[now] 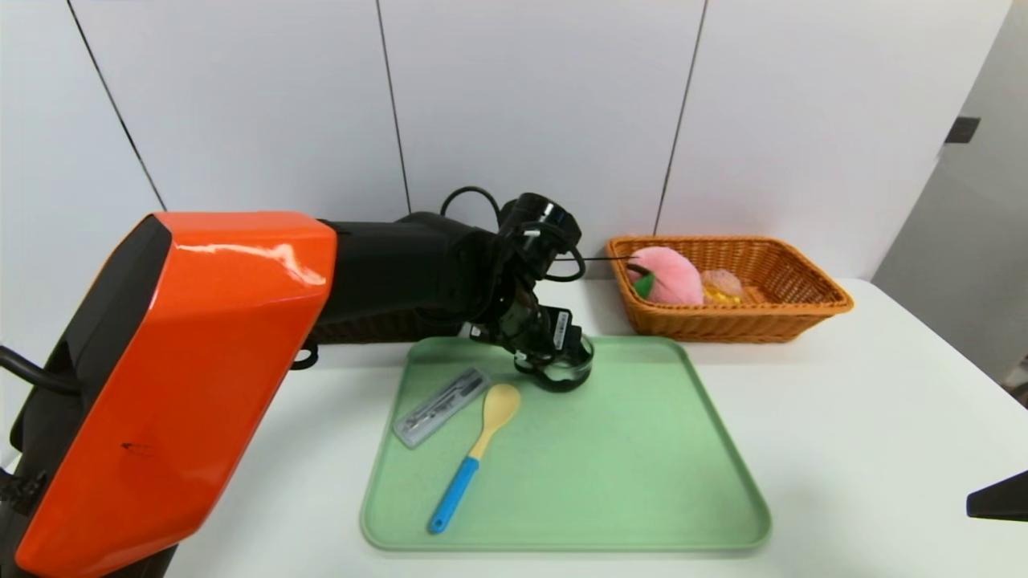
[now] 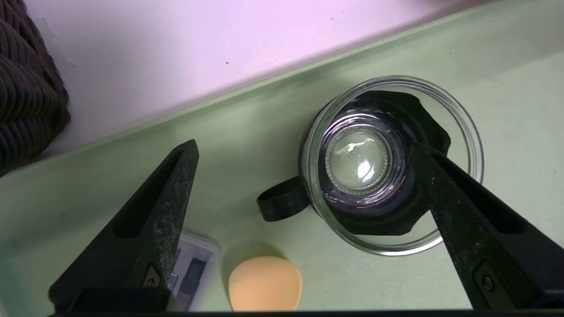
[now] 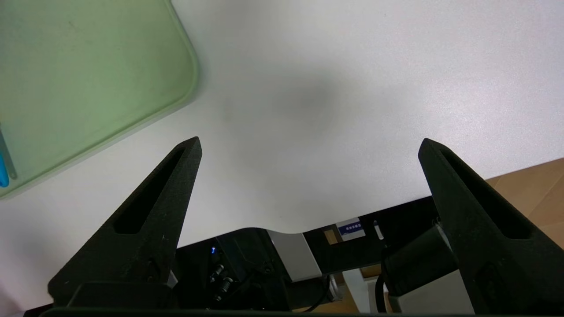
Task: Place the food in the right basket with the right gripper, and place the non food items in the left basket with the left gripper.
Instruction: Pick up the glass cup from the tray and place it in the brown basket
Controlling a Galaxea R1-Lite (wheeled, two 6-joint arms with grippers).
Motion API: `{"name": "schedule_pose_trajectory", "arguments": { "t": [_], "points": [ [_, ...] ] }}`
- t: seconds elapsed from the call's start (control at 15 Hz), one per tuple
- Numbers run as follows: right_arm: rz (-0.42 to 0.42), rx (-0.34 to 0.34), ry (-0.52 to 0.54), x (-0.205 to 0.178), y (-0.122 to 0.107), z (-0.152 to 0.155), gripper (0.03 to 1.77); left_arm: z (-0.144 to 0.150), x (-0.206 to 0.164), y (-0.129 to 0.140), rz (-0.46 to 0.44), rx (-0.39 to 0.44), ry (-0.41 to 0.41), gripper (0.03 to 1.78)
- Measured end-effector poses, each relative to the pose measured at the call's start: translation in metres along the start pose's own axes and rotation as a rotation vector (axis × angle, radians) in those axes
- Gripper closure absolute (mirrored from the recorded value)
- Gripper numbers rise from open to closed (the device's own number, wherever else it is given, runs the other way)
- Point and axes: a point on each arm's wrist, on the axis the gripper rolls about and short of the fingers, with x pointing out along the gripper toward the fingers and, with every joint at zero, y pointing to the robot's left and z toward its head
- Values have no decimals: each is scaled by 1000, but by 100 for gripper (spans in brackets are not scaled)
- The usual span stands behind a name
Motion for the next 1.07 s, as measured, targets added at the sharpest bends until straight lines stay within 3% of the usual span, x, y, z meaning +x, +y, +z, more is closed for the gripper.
{"name": "schedule_pose_trajectory", "arguments": {
  "t": [1.07],
  "points": [
    [1, -1, 0, 1, 1, 1, 10, -8, 10, -1, -7, -3, 54, 12]
  ]
}}
